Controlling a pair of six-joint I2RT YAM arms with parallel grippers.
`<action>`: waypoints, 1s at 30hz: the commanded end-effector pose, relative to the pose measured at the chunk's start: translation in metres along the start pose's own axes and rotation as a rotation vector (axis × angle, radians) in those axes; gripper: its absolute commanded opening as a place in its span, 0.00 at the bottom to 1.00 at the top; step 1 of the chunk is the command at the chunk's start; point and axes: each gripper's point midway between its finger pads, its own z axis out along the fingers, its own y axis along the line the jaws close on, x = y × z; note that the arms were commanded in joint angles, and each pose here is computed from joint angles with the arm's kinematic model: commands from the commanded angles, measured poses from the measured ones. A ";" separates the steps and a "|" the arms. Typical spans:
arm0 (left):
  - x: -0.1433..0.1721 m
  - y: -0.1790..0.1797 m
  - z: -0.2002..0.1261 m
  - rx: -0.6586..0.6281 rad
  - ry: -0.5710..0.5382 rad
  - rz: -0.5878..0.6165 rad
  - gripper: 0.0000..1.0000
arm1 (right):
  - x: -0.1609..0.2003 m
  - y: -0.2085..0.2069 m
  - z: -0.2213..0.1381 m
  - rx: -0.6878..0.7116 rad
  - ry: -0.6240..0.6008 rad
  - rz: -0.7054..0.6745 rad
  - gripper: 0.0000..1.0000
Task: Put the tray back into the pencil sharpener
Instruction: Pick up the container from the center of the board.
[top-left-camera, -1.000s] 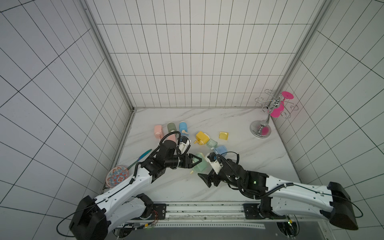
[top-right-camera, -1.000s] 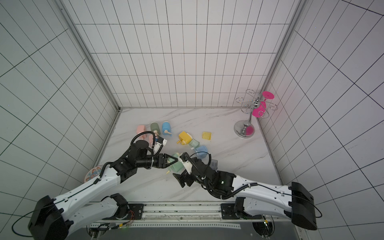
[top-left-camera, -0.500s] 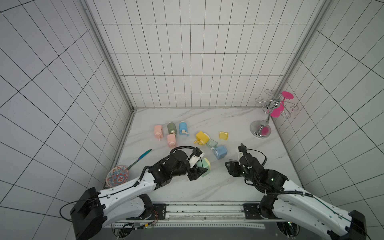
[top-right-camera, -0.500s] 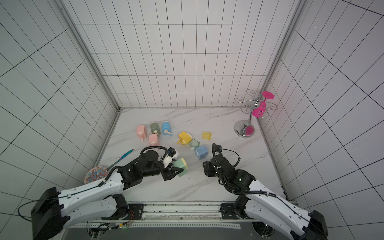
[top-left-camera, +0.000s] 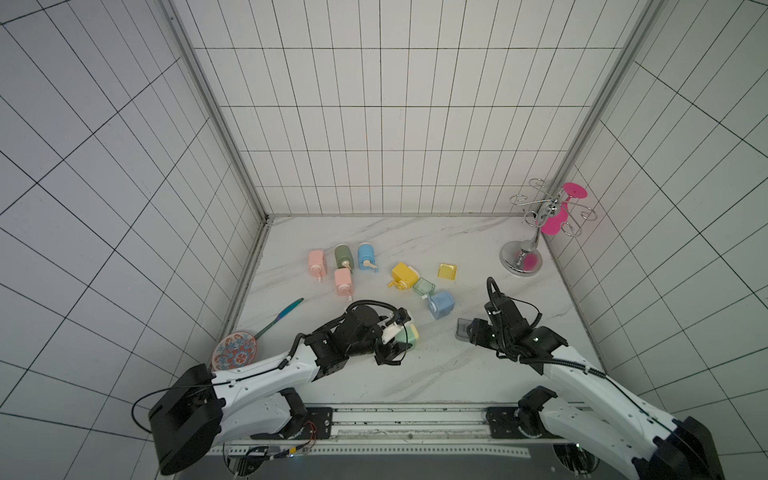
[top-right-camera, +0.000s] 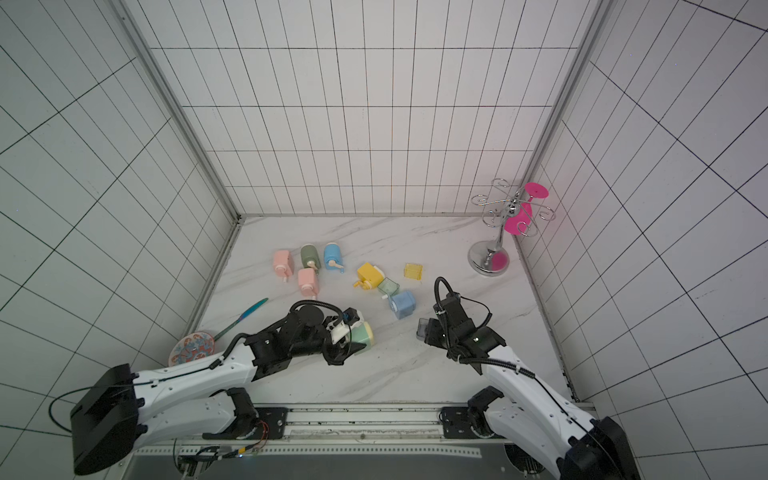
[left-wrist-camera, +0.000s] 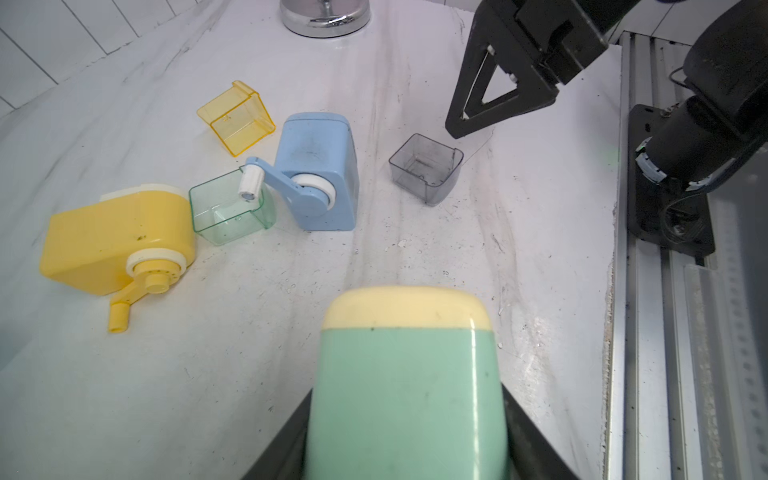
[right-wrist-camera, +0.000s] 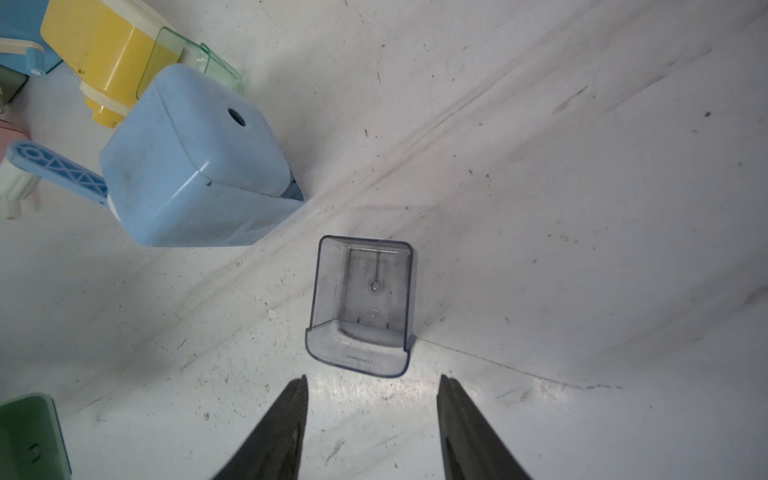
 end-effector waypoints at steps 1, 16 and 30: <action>-0.013 0.027 -0.016 -0.157 -0.089 -0.022 0.00 | -0.046 0.033 -0.016 -0.078 -0.096 -0.127 0.53; -0.021 0.060 -0.050 -0.285 -0.258 -0.102 0.00 | -0.112 0.116 0.036 -0.138 0.063 -0.570 0.55; -0.033 0.058 -0.056 -0.270 -0.310 -0.109 0.00 | -0.126 0.128 0.114 -0.137 0.290 -0.829 0.50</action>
